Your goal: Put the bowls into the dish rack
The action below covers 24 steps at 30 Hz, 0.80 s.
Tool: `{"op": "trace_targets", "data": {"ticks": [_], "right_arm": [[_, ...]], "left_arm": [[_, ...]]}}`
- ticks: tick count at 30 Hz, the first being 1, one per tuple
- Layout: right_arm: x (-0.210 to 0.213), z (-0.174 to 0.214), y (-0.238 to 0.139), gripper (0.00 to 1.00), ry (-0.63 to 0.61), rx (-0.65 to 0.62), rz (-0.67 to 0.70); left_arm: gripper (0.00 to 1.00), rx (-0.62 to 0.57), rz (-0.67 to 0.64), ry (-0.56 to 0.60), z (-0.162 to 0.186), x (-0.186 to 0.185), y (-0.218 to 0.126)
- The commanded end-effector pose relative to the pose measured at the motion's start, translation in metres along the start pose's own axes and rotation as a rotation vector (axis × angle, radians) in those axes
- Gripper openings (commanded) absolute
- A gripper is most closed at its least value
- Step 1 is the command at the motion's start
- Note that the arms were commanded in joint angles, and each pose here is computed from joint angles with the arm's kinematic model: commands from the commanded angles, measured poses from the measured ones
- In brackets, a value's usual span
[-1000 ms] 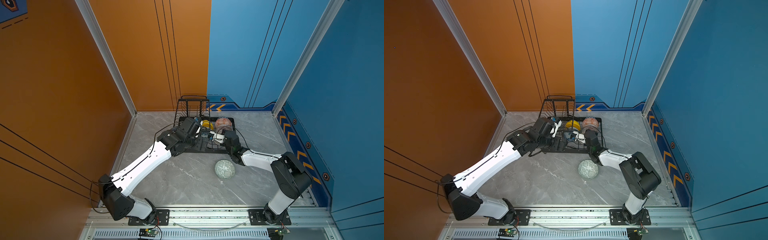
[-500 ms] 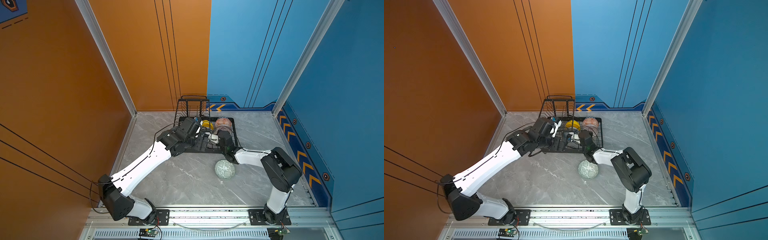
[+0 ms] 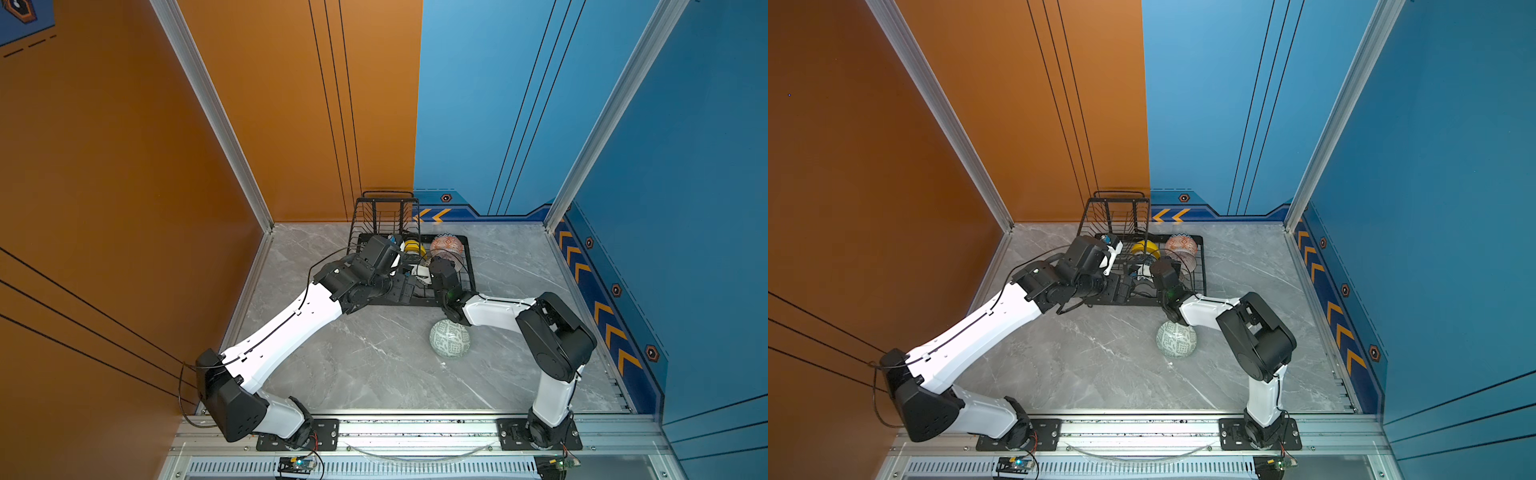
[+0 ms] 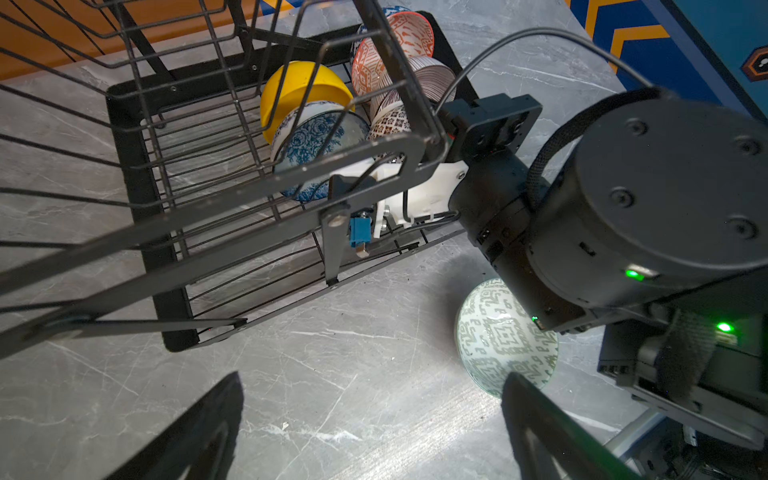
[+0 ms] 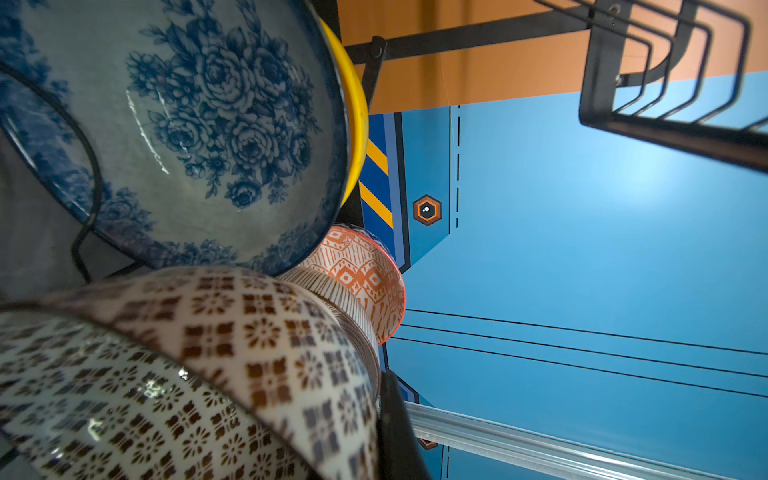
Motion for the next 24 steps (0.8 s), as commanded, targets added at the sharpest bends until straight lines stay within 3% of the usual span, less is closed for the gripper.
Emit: {"op": "trace_targets", "data": {"ticks": [1,24], "right_arm": [[-0.022,-0.006,-0.007,0.00,0.043,-0.016,0.053],[-0.029,-0.004,-0.028,0.00,0.064,-0.030,0.023]], "left_arm": [[0.98,-0.013,0.017,-0.008,-0.001,0.003,-0.007],[0.98,-0.011,0.023,-0.006,0.000,0.000,-0.007]]}}
Point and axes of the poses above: each gripper's point midway between its finger pads, its own y axis out along the fingers, its own x axis along the line the jaws close on, z = x × y, the point moved 10 cm from there along -y, back along the fingers, and after that the axes turned 10 degrees about -y, right-handed, at the moved point
